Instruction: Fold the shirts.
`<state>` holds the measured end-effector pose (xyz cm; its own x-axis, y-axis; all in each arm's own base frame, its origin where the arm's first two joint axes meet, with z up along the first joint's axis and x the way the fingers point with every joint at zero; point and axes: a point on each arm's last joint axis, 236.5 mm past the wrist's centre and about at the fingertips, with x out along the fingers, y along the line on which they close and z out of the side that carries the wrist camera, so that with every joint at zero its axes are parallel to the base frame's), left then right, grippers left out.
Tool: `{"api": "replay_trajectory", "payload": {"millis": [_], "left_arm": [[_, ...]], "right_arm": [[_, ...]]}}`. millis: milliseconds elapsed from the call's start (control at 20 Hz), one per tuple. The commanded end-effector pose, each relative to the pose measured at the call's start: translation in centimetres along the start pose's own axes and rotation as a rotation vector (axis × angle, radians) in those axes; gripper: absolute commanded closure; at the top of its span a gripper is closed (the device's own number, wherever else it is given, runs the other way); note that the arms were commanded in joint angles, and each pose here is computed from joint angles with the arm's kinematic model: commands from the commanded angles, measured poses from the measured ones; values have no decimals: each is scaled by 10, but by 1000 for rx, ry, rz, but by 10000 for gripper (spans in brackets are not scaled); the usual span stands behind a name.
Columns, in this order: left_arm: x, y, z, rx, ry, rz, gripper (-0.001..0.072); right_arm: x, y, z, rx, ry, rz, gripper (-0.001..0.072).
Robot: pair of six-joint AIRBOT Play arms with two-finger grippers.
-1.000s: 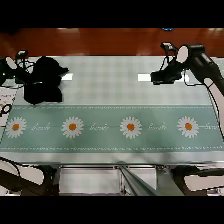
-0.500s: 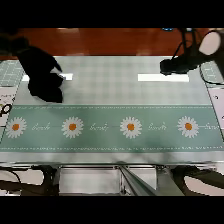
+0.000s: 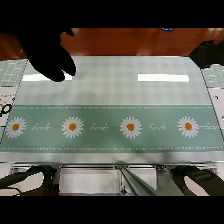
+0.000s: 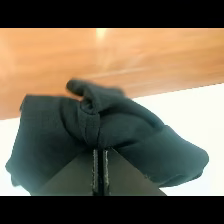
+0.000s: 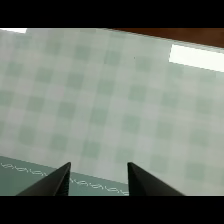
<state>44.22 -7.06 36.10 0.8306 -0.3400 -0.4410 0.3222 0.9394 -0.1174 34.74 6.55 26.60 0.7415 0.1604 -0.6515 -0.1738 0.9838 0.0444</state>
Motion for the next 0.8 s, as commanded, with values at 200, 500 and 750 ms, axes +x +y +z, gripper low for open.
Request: {"api": "replay_trajectory", "payload": {"millis": [200,500,750], "left_arm": [[-36,-124,-5,117,-11,-260,688],[-15,-219,-34,121,18,-465,688],[12,-301,-86,-26,59,-670,688]], "right_arm": [[-60,2,-11,-3,-57,1,302],[-63,-9,-27,-1,4,-46,302],[-62,-9,-28,18,7,-45,302]]}}
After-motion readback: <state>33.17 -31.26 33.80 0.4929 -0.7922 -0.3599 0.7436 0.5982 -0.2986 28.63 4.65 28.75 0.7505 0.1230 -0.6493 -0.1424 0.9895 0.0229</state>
